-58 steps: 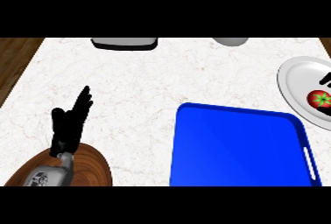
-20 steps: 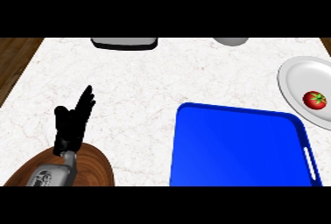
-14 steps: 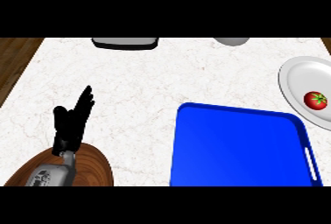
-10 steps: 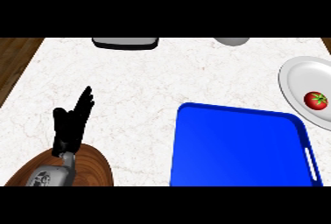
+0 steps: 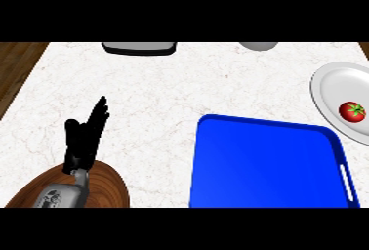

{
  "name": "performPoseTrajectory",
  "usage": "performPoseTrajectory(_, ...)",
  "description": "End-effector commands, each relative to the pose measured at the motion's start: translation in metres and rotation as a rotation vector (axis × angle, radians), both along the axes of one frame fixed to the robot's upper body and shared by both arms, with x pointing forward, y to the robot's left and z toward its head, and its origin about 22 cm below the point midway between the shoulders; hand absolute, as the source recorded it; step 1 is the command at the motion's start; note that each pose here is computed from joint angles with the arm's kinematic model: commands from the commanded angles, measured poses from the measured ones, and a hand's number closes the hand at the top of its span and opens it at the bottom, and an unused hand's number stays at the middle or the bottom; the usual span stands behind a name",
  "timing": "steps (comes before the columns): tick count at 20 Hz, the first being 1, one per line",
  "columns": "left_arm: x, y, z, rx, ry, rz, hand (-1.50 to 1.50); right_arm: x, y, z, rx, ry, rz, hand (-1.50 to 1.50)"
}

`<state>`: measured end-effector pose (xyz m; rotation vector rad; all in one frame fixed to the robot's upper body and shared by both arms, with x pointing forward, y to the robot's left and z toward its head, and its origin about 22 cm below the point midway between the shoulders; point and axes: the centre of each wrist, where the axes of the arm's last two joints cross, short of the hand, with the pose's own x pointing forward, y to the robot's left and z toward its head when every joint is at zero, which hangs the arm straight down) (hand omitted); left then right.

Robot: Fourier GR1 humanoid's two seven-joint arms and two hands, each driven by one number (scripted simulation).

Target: Pick the tomato from the tray and place it in the plate

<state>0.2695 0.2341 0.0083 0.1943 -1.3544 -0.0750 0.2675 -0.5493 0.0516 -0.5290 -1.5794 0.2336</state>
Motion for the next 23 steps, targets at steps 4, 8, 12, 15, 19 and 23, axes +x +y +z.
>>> performPoseTrajectory(4,-0.004,0.006,-0.008,0.003,0.041,0.018,0.00,-0.019,-0.011,-0.005,0.018,-0.015,-0.049,-1.50)
performPoseTrajectory(8,-0.006,0.002,-0.008,-0.004,0.034,0.009,0.00,-0.021,-0.015,0.001,0.015,-0.034,-0.085,-1.50)
performPoseTrajectory(12,-0.005,-0.004,-0.003,0.003,0.020,-0.008,0.00,-0.021,-0.022,0.015,0.015,-0.057,-0.142,-1.50)
performPoseTrajectory(15,-0.006,0.008,-0.013,0.011,0.029,0.009,0.00,-0.032,-0.023,0.001,0.014,-0.056,-0.163,-1.50)
performPoseTrajectory(19,-0.014,0.003,-0.017,-0.003,0.030,0.007,0.00,-0.038,-0.028,0.006,-0.027,-0.043,-0.193,-1.50)
performPoseTrajectory(23,-0.005,-0.003,-0.009,0.012,0.028,-0.013,0.00,-0.040,-0.029,0.003,-0.053,-0.021,-0.200,-1.50)
